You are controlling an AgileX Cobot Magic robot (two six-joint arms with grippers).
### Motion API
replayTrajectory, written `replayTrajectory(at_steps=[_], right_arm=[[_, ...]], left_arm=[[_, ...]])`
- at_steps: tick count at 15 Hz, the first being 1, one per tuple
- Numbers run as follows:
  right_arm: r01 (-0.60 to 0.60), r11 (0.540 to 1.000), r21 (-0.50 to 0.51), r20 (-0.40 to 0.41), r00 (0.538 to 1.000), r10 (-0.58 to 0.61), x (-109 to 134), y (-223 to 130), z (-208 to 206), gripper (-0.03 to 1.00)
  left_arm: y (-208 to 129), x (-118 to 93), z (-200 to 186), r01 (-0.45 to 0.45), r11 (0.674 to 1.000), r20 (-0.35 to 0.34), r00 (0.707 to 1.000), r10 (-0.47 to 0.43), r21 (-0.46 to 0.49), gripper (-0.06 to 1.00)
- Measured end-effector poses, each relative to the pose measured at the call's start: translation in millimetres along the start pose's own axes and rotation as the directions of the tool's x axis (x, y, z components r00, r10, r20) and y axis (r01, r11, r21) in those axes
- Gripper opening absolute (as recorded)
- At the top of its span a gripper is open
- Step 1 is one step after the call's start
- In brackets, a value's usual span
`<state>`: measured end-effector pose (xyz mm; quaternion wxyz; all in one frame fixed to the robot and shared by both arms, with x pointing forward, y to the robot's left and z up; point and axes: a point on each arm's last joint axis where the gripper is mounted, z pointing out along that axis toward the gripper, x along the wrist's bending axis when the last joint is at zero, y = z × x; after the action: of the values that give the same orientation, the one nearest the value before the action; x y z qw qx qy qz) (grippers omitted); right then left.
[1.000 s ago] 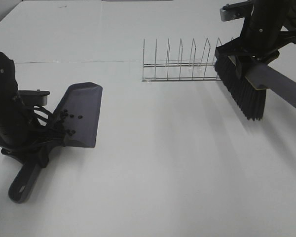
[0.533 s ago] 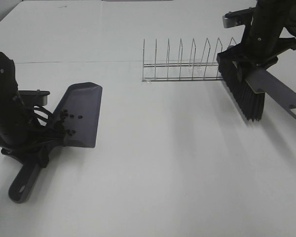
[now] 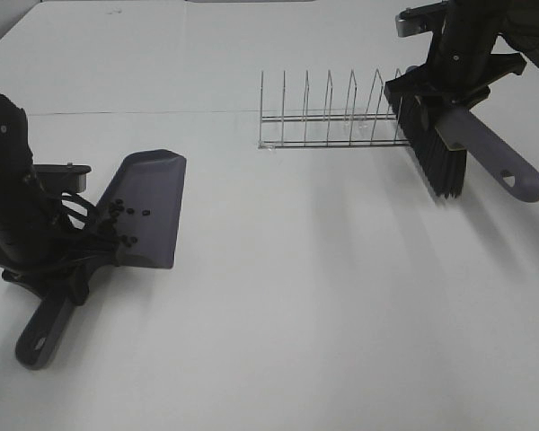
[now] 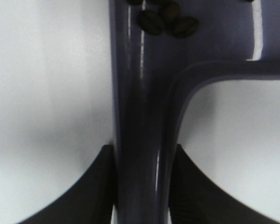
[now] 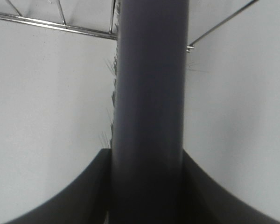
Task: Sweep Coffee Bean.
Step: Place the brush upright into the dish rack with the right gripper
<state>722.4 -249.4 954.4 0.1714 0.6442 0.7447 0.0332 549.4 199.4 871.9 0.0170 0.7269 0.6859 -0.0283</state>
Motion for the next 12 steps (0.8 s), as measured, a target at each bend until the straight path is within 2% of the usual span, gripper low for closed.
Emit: replayTrajectory(at_steps=[4, 11, 12], right_arm=[[-0.005, 1.000, -0.012, 0.024, 1.000, 0.006, 0.6, 20.8, 16.0, 0.35], [-0.042, 0.998, -0.040, 0.029, 0.999, 0.043, 2.5, 29.9, 28.6, 0.35], [-0.060, 0.997, -0.052, 0.032, 0.998, 0.062, 2.2, 30.8, 28.5, 0.39]], left_arm=[[0.1, 0.0, -0.2, 0.000, 1.000, 0.000, 1.000, 0.000, 0.001, 0.26], [0.4, -0.2, -0.5, 0.000, 1.000, 0.000, 1.000, 0.000, 0.001, 0.26], [0.4, -0.2, -0.5, 0.000, 1.000, 0.000, 1.000, 0.000, 0.001, 0.26]])
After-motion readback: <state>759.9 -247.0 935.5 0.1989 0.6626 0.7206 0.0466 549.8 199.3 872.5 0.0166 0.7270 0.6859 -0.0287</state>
